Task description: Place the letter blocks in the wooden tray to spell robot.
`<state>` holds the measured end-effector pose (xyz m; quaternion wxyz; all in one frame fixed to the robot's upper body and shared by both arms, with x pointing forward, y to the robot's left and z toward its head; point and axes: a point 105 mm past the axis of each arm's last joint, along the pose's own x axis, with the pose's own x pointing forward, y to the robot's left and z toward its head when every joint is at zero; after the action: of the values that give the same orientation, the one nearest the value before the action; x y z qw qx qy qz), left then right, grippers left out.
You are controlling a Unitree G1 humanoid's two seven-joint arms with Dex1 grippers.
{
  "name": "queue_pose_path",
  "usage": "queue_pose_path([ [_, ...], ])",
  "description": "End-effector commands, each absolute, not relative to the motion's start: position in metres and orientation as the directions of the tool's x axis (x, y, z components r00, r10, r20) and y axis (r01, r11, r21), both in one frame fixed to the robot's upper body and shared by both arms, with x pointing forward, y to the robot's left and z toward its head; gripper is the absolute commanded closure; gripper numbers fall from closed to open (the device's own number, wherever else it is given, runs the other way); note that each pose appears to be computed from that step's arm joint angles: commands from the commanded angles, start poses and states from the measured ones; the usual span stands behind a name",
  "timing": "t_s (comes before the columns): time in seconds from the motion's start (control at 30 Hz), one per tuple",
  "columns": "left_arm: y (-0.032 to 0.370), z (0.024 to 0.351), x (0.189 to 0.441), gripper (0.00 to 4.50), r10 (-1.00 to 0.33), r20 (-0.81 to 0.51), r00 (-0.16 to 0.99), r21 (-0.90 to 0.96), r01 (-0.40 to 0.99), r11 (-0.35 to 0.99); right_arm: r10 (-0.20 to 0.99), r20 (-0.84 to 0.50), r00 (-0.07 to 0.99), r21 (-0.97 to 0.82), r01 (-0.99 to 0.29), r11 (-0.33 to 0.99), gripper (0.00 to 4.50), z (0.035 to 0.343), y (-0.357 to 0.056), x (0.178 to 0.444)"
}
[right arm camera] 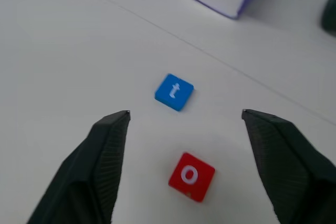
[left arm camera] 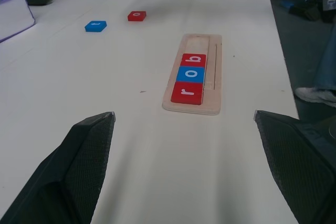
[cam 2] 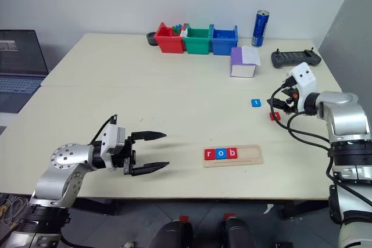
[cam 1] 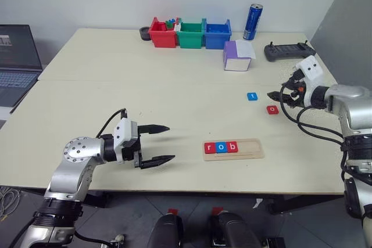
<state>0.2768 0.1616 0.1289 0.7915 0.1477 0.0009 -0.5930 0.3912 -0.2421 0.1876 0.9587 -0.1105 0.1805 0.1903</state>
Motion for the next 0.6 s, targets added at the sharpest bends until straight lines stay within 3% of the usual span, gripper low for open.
queue_pose_path([
  [0.03,0.159,0.136,0.277,0.0,-0.945,-0.168,0.281,0.269,0.935,0.23,0.282,-0.345,0.895,-0.112,-0.338,0.935,0.06,0.202,-0.243,0.385],
  [0.33,0.155,0.136,0.281,0.0,-0.95,-0.167,0.265,0.269,0.939,0.214,0.082,-0.369,0.926,-0.009,-0.091,0.996,0.06,0.177,-0.255,0.401],
  [0.6,0.154,0.138,0.281,0.0,-0.95,-0.167,0.264,0.272,0.938,0.213,0.064,-0.39,0.919,0.005,-0.068,0.998,0.06,0.156,-0.243,0.41],
])
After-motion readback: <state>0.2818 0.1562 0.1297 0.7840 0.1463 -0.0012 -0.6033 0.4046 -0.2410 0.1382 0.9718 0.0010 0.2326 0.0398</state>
